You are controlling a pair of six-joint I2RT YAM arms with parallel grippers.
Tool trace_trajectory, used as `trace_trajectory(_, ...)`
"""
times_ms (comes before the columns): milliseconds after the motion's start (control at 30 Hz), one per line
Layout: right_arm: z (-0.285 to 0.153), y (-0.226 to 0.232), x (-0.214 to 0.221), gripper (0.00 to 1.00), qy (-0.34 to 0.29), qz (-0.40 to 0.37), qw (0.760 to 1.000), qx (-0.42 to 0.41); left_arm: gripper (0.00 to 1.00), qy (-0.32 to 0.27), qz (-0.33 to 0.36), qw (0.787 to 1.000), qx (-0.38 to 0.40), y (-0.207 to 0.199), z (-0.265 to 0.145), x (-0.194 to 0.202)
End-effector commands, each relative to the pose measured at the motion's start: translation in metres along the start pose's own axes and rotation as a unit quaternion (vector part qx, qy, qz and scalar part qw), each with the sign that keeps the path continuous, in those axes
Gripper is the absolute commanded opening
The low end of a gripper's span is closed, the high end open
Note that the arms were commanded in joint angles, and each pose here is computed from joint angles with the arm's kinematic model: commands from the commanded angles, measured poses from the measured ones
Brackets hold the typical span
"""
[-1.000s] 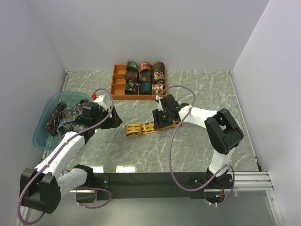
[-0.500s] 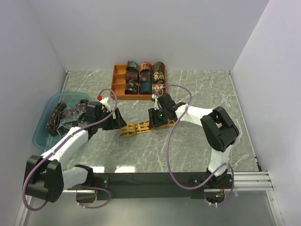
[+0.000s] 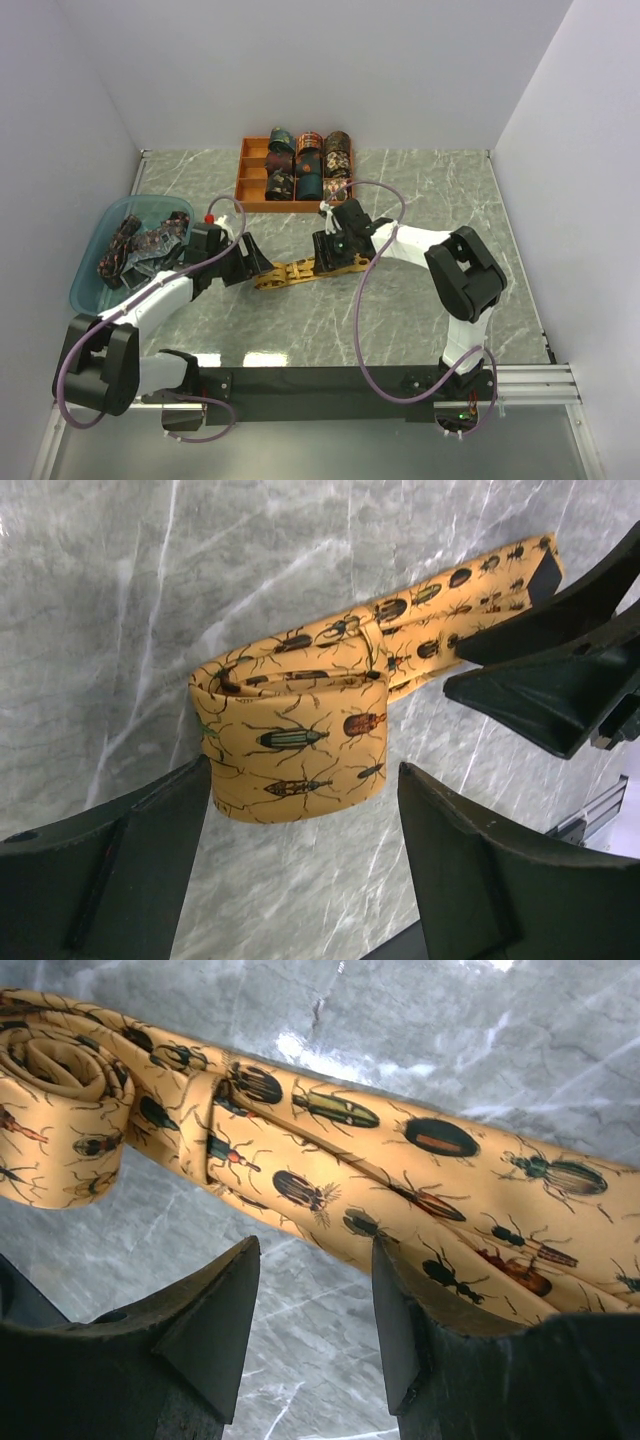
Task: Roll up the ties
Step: Roll the tie
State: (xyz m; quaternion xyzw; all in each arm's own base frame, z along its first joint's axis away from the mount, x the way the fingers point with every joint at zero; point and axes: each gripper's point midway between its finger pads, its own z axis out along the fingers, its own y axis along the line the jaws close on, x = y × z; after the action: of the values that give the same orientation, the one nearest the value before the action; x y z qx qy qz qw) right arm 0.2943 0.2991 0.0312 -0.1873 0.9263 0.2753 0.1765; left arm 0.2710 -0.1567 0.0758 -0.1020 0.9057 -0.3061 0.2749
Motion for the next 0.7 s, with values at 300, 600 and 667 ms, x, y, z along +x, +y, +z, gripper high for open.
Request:
trace_trajectory(300,0.014,0.023,-0.027,0.55,-0.008,-0.039,0.999,-0.038,0.81,-0.016,-0.016,1.000,0.008,-0.004,0.008,-0.011)
trace_trajectory(600,0.022,0.035,-0.029,0.55,0.002,-0.055,0.997,-0.058,0.81,0.001,-0.024,1.000,0.011,-0.003,0.014,-0.005)
trace_trajectory(667,0.023,0.037,-0.029,0.55,0.003,-0.056,0.997,-0.061,0.81,0.003,-0.025,1.000,0.006,-0.001,0.014,-0.005)
